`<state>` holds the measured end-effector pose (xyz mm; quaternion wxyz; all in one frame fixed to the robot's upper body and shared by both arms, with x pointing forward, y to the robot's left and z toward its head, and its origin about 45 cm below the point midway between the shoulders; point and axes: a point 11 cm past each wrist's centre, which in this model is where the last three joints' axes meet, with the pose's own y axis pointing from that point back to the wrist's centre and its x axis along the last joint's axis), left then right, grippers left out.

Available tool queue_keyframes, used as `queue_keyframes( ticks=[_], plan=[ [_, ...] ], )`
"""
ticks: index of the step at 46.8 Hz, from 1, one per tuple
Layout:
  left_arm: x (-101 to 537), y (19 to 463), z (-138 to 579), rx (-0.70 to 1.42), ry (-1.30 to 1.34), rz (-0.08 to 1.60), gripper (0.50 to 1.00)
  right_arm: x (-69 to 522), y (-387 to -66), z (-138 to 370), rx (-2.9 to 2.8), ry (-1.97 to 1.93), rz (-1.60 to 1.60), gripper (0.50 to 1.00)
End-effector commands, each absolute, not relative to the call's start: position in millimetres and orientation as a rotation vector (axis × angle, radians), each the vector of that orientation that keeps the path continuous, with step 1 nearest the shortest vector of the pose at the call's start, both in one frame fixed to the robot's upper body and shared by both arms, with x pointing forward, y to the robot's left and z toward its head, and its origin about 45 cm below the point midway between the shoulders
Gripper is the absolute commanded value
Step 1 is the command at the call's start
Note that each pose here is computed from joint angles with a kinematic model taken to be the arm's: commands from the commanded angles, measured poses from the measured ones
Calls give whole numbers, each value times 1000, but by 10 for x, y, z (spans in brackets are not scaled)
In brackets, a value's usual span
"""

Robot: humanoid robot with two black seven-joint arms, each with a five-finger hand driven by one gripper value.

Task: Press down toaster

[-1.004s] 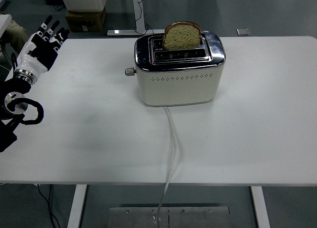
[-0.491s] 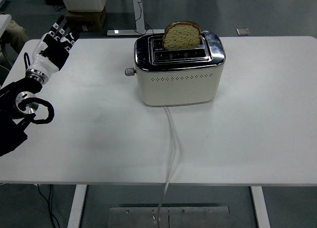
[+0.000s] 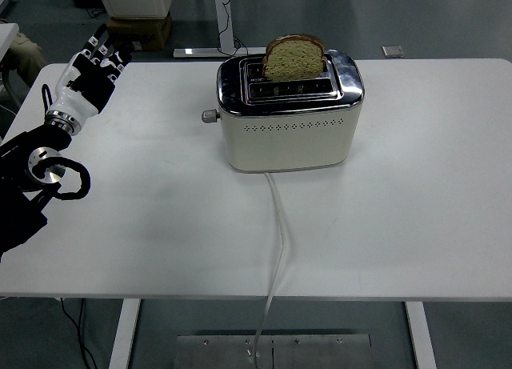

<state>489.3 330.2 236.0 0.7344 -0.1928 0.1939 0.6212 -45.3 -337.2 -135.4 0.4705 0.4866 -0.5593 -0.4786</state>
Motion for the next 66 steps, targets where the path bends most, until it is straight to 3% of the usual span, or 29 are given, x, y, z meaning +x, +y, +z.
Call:
queue_keyframes(
  ticks=[1,20,42,49,55,66],
  plan=[
    [4923,3294,2419,-430,418,1366,1000,-452,-3373,-1354,1192,-1371,-1172,1000],
    [4991,3330,2611,-438,387,1360,1000,-452,-3371,-1354,1193,-1369,-1173,1000],
    [4913,3202,3631,-332,283,1201,1000,-452,-3371,-1354,1193,-1369,-1173,1000],
    [4851,3278,3914,-232,208,1175,1000,-453,-3373,-1354,1192,-1370,-1171,1000],
    [4735,3260,4195,-13,6,1110,1000,-452,-3371,-1354,1193,-1369,-1173,1000],
    [4513,3128,4206,398,-213,846,1000,-452,-3371,-1354,1193,-1369,-1173,1000]
  ],
)
